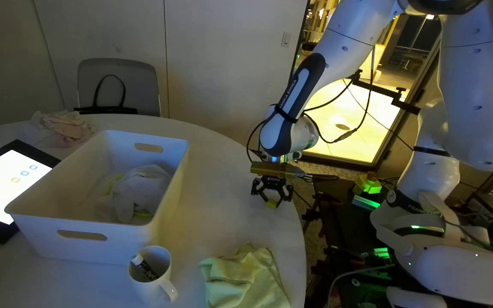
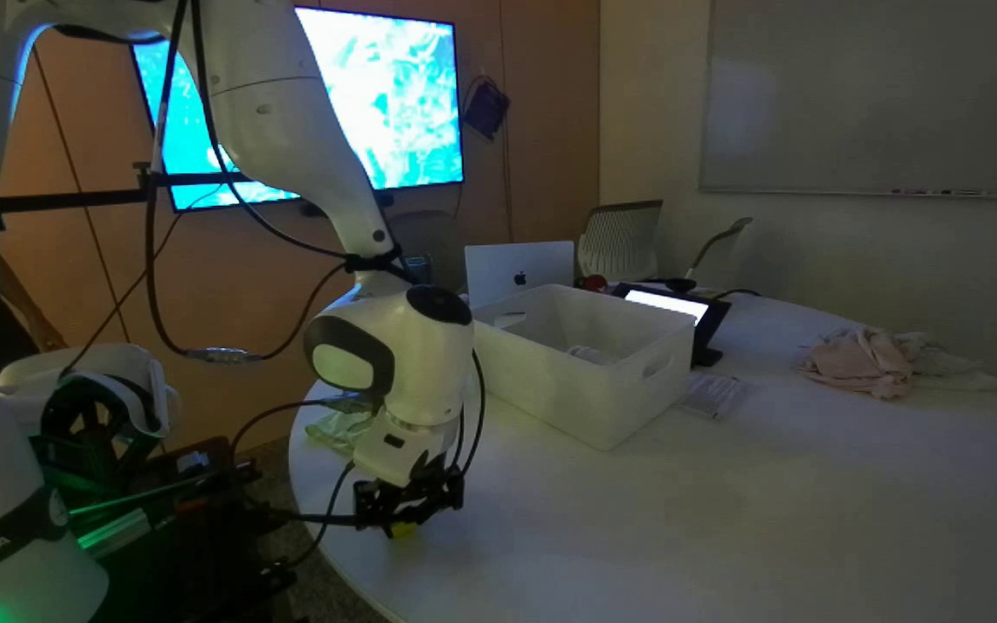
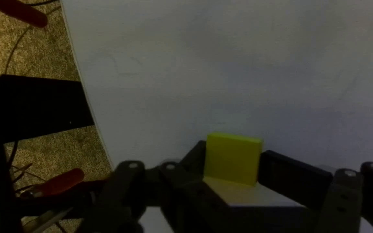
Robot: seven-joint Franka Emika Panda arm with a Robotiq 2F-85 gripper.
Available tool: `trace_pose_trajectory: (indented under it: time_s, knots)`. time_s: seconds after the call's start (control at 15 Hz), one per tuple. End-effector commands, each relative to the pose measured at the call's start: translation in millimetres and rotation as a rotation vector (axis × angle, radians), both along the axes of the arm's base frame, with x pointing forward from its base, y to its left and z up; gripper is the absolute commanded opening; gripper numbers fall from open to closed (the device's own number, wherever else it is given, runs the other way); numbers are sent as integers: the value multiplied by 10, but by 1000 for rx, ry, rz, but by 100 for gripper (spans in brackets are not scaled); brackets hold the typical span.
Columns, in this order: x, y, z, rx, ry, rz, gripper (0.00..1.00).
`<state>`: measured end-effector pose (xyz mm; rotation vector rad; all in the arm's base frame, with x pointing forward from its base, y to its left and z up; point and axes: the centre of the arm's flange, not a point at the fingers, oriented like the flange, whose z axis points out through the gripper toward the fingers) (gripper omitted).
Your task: Put the cloths in the box, then put the marker and the yellow object in the cup
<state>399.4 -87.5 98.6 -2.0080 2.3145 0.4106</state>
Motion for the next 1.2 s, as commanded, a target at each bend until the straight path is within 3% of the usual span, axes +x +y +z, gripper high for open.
trace_pose_trajectory:
  time_s: [0.0, 0.53, 1.13]
  knots:
    - [-16, 27, 209, -22, 7, 13, 20]
    - [152, 190, 747, -104, 43, 108, 20]
    - [683, 802, 1745, -205, 39, 289, 20]
